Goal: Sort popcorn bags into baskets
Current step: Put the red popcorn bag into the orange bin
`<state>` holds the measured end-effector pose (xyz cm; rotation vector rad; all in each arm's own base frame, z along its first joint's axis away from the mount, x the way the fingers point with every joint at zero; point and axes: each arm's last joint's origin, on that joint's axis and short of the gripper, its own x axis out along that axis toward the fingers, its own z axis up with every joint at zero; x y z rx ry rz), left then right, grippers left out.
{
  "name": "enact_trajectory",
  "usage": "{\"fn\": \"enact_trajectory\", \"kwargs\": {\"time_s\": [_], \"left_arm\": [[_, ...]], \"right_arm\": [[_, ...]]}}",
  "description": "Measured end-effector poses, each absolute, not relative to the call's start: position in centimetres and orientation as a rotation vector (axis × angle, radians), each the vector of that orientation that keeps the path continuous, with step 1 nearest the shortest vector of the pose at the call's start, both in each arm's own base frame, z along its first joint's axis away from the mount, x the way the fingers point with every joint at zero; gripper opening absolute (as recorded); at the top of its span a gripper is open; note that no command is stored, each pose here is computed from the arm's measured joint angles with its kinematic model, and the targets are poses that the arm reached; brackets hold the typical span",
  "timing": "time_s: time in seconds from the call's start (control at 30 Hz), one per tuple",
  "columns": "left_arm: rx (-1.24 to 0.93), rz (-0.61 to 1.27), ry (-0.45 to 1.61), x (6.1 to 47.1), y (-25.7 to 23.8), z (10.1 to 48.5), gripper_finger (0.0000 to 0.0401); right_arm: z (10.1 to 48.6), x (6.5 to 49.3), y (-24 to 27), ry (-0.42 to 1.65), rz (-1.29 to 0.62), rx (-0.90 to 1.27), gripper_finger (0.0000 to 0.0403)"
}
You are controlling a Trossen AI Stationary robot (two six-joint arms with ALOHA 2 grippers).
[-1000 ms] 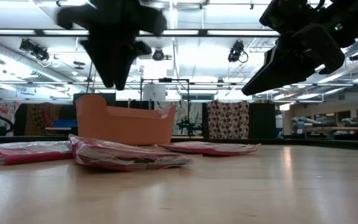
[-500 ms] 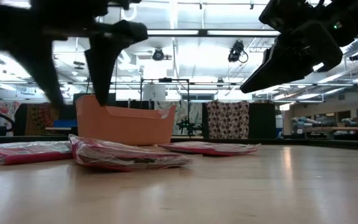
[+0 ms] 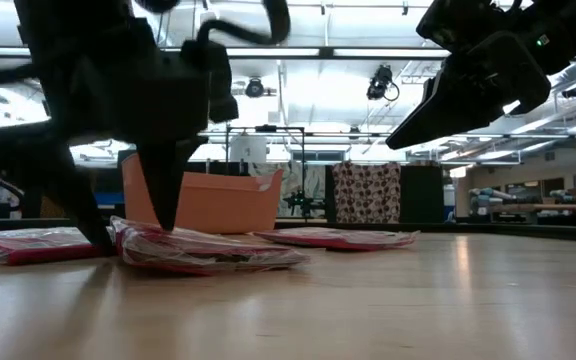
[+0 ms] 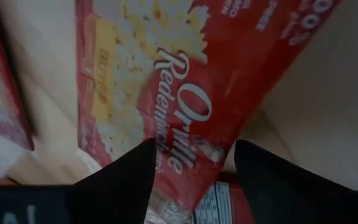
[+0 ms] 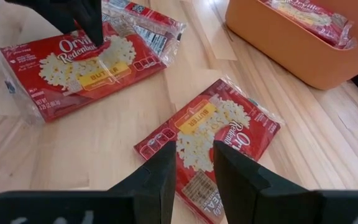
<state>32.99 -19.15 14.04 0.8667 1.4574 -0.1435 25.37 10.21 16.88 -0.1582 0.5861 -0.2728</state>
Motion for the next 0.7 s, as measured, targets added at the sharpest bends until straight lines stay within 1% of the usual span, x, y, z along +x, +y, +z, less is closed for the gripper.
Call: {"fn": "enact_trajectory", "kwargs": {"time_s": [0.17, 0.53, 0.63, 0.7], "left_arm": [[0.832, -0.09, 1.484, 33.03, -19.08, 13.23, 0.0182], [0.743, 0.017, 1.529, 32.64, -18.66, 13.27, 0.0047], [0.732, 0.013, 1.554, 32.45, -18.6, 13.32, 0.0024], [0.73, 0.018, 1.563, 32.39, -18.5, 13.37, 0.0017]], "right_arm": [[16.88, 25.37, 10.21, 0.587, -0.271, -0.163, 0.011], [16.88, 25.35, 10.3, 0.587, -0.263, -0.155, 0.011], [16.88, 25.35, 10.3, 0.587, -0.263, -0.154, 0.011], [16.88, 25.35, 10.3, 0.587, -0.263, -0.154, 0.011]]}}
